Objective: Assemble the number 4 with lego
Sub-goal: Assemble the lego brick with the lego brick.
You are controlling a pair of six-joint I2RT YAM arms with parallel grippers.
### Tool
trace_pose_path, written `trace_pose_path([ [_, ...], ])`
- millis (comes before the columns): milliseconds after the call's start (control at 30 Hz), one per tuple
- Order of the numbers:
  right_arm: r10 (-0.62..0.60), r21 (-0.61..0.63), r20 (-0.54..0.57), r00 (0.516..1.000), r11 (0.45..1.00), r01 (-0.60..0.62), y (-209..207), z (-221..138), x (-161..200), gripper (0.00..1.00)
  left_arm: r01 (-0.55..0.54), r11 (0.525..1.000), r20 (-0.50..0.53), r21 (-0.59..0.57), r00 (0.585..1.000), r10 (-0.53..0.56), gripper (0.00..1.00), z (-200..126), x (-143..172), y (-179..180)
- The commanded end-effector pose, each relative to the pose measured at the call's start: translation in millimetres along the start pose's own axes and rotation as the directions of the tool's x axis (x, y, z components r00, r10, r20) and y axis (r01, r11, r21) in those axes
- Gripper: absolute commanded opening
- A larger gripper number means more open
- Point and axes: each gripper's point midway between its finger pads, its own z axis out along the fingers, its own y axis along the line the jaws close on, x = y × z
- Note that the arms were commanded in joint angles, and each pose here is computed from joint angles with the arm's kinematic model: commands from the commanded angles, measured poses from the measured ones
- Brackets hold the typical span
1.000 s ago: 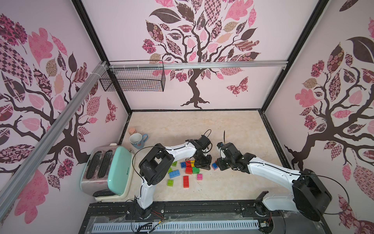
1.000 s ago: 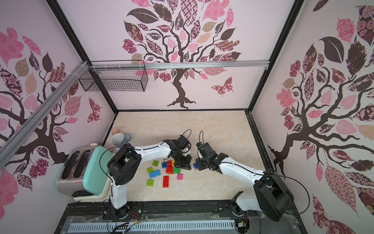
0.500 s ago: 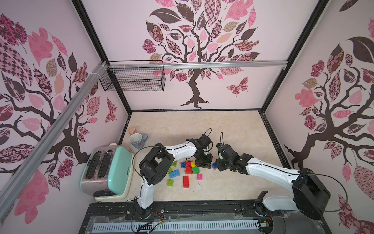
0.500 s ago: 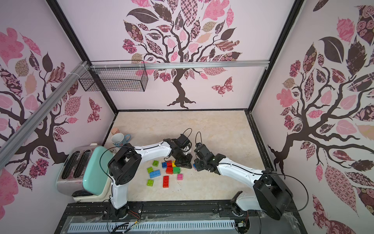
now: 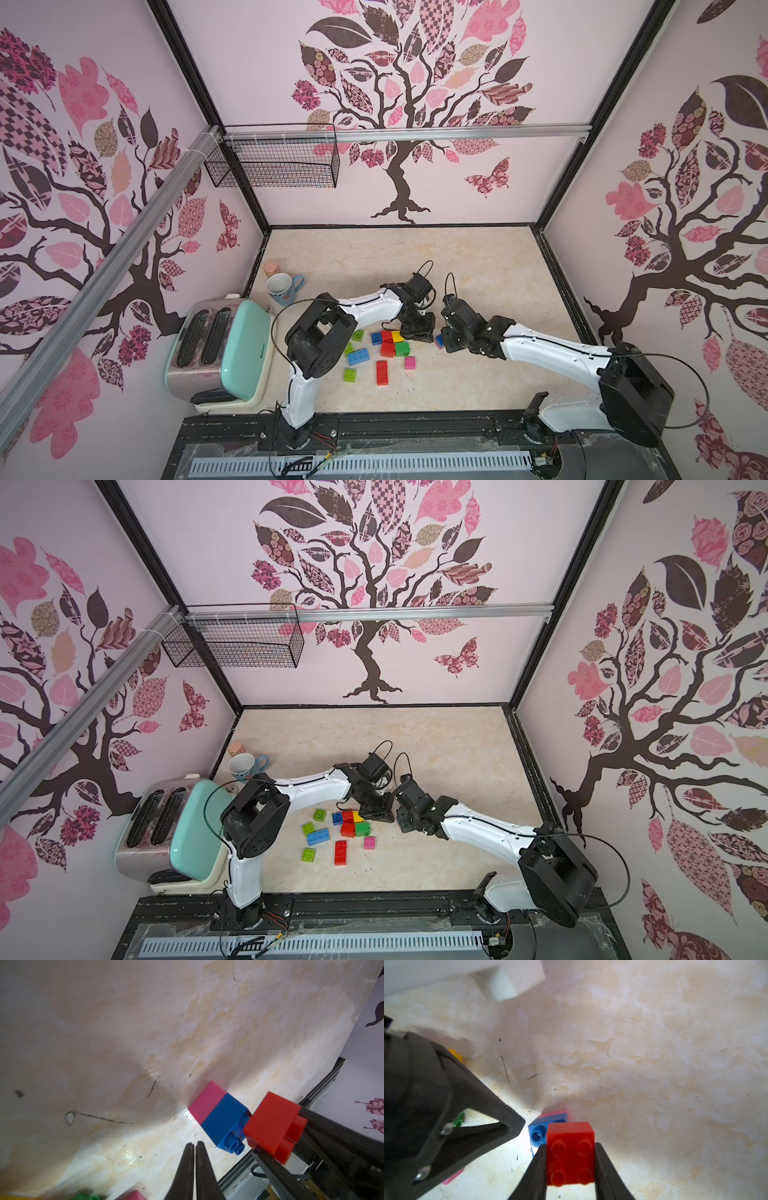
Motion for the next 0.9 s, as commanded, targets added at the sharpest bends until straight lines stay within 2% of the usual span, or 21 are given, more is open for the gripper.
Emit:
trace_pose_path([
  [0, -0.027, 0.054, -0.167, 0.986, 0.998, 0.037, -2, 9, 42, 0.00, -0.008, 1.000, 0.026, 0.024, 1.000, 0.007, 0.10, -9, -3, 3],
  [133, -0.022, 0.069, -0.188, 0.982, 0.997, 0.035, 2, 10, 47, 0.00, -0.016, 1.000, 0.014, 0.015, 1.000, 0.016, 0.13, -11, 3, 9],
  [267, -0.021, 0.119, -0.197, 0.980, 0.992, 0.045, -10, 6, 54, 0.00, -0.026, 1.000, -0.009, 0.009, 1.000, 0.026, 0.15, -9, 13, 16],
  [467, 0.015, 0.183, -0.234, 0.972, 0.983, 0.029, -24, 5, 67, 0.00, -0.040, 0.998, -0.036, 0.055, 0.998, 0.042, 0.18, -5, 21, 11],
  [667, 0.008, 0.156, -0.238, 0.971, 0.987, 0.030, -17, 15, 68, 0.00, -0.069, 0.995, -0.063, 0.067, 0.995, 0.073, 0.21, 2, 19, -1],
  [800, 0.006, 0.217, -0.251, 0.968, 0.975, 0.051, -26, 14, 70, 0.00, -0.061, 0.998, -0.013, 0.021, 0.998, 0.061, 0.25, -7, 11, 5],
  [867, 0.016, 0.237, -0.222, 0.975, 0.971, 0.038, -27, 12, 62, 0.00, -0.053, 0.999, 0.046, -0.006, 0.997, 0.053, 0.30, -25, 5, 10],
])
